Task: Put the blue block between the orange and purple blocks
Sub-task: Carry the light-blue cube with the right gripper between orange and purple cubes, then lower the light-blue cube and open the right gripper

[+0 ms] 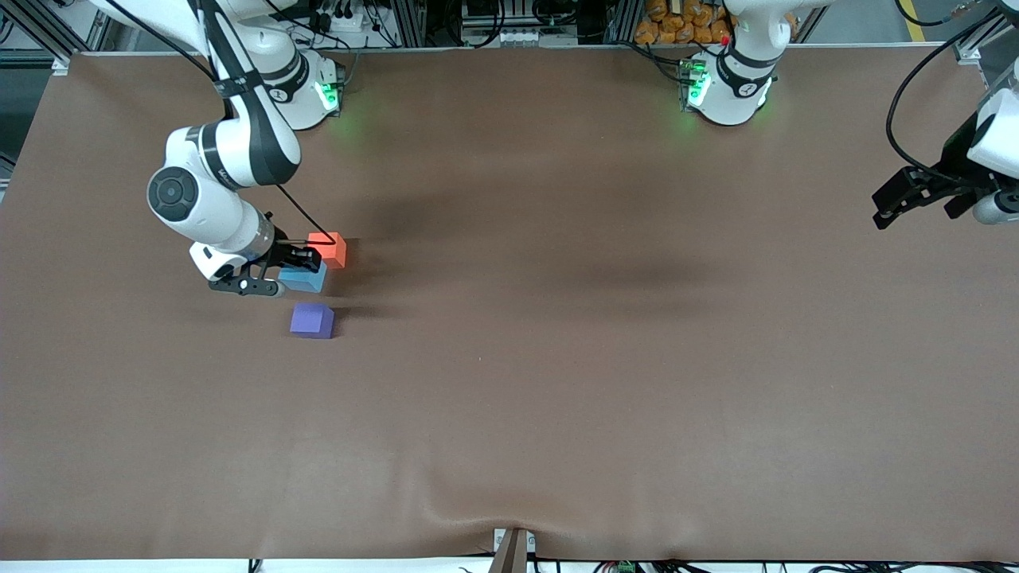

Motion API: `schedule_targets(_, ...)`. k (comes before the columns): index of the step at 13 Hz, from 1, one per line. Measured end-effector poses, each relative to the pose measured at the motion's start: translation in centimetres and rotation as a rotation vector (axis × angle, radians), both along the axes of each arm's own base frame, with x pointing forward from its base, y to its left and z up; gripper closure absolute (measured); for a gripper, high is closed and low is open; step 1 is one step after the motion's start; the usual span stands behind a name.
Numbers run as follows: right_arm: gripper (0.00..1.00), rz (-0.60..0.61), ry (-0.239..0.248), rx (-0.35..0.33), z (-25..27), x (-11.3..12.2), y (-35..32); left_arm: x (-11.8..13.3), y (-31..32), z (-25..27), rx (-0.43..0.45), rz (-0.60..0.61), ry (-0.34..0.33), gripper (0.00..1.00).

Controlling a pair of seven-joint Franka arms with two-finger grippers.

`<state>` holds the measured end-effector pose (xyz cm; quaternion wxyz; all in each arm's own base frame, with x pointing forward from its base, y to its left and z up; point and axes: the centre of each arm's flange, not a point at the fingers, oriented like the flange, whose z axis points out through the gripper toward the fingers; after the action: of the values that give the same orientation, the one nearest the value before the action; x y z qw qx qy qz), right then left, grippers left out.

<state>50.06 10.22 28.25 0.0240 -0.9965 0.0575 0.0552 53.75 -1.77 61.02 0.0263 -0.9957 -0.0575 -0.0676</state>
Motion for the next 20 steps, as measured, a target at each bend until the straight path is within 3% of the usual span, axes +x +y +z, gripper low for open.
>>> schedule_targets(9, 0.40, 0.011, 0.030, -0.010, -2.6, -0.1, 0.5, 5.1, 0.0, 0.1, -0.033, -0.019, -0.029, 0.00)
schedule_targets(18, 0.40, 0.026, 0.037, -0.028, -5.7, 0.2, 0.8, 4.9, -0.2, 1.4, -0.033, -0.023, -0.028, 0.00)
schedule_targets(20, 0.40, 0.032, 0.029, -0.034, -6.8, 0.3, 0.8, 4.3, -0.5, 1.3, -0.028, -0.024, 0.011, 0.00)
